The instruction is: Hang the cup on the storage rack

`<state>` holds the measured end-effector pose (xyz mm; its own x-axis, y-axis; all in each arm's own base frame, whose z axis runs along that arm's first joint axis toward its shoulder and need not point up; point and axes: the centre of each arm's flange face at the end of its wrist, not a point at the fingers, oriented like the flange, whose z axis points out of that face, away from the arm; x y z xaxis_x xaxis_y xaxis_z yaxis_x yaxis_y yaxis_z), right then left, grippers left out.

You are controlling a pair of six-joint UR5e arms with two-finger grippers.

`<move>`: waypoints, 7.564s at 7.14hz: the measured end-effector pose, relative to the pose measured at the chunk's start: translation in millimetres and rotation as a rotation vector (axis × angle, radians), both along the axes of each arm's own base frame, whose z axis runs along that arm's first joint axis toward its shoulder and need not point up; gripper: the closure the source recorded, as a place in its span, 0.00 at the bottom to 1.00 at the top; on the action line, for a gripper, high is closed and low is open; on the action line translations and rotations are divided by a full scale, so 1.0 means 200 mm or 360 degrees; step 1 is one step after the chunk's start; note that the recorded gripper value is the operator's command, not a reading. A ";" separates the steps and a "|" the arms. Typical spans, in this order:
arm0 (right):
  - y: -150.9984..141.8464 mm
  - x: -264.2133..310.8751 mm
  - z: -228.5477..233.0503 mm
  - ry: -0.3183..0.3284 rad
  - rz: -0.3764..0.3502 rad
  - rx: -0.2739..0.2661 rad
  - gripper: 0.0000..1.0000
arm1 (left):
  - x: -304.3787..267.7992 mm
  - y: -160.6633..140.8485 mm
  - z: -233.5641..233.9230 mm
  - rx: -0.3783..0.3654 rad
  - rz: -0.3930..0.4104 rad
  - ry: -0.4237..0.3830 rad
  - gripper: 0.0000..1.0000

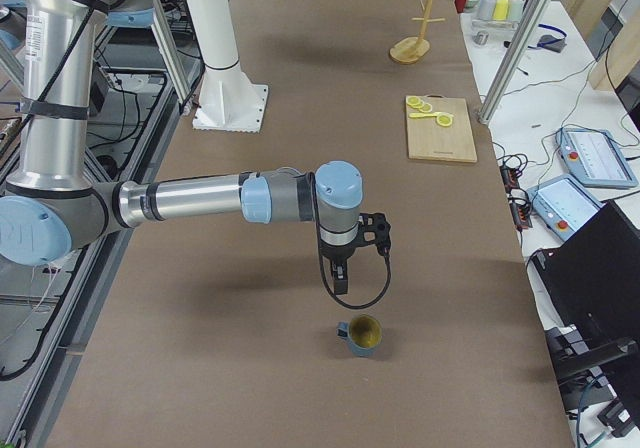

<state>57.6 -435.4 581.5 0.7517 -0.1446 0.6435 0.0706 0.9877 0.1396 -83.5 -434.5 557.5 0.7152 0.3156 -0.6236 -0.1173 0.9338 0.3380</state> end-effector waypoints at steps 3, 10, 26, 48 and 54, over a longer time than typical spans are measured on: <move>-0.14 0.00 -0.16 -0.0002 0.0003 0.0108 0.00 | 0.00 -0.02 -0.04 0.0130 -0.0005 -0.0006 0.01; -0.10 0.00 -0.06 0.0020 -0.0034 0.0080 0.00 | -0.01 -0.15 -0.04 0.0452 -0.0026 -0.0016 0.01; -0.28 0.00 0.93 0.0001 0.0024 0.0051 0.50 | -0.01 -0.14 0.00 0.0600 -0.0039 -0.0023 0.01; -0.33 -0.82 -0.81 -0.0427 0.0963 -0.0376 1.00 | -0.01 -0.14 0.00 0.0549 -0.0079 0.0006 0.01; -0.11 -1.94 -1.61 -0.0242 0.1437 -0.0815 1.00 | -0.01 -0.15 0.02 0.0539 -0.0079 0.0004 0.01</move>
